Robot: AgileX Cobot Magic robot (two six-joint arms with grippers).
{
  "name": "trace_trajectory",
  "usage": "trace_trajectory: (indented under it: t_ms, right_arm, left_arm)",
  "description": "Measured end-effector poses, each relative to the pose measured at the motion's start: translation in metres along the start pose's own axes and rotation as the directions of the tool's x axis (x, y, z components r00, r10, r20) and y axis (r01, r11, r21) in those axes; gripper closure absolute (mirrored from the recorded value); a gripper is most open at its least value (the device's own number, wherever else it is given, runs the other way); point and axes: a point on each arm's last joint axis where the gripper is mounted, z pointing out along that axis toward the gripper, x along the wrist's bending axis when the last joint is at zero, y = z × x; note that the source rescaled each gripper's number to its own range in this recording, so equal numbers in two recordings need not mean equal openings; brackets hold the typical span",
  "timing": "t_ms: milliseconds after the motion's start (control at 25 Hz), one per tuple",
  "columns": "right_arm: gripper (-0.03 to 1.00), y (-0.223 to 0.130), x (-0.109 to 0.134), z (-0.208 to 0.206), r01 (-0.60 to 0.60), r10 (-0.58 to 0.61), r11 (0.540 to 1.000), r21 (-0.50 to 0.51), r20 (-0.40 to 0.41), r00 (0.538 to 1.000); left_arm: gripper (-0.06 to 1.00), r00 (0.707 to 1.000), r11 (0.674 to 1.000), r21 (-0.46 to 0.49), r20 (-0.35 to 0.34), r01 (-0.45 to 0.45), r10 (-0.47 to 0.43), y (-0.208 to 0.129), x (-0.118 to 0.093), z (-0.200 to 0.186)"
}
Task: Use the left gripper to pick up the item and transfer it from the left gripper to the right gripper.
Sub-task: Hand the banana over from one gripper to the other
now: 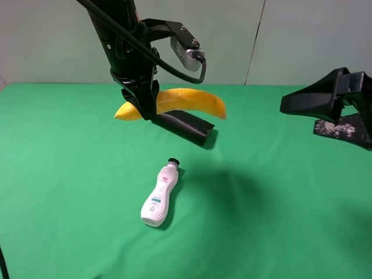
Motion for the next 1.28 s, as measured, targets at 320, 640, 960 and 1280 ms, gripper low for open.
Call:
trace_trajectory:
  t_ms: [320, 640, 960, 1280]
  right_arm:
    - [-0.03, 0.008, -0.011, 0.032, -0.007, 0.013, 0.998, 0.061, -0.098, 0.995]
    - [-0.03, 0.010, -0.022, 0.065, -0.044, 0.072, 0.992, 0.118, -0.240, 0.968]
    - [-0.03, 0.012, -0.033, 0.091, -0.043, 0.093, 0.988, 0.151, -0.345, 0.934]
    - [-0.03, 0.035, -0.029, 0.106, -0.009, 0.059, 0.991, 0.131, -0.382, 0.922]
  left_arm:
    - [0.94, 1.000, 1.000, 0.000, 0.000, 0.000, 0.000, 0.000, 0.000, 0.000]
    - [0.94, 1.000, 1.000, -0.003, -0.002, 0.000, 0.000, 0.000, 0.000, 0.000]
    - [0.94, 1.000, 1.000, -0.006, -0.004, 0.000, 0.000, 0.001, 0.000, 0.000]
    - [0.94, 1.000, 1.000, -0.006, -0.004, -0.002, 0.002, 0.001, 0.000, 0.000]
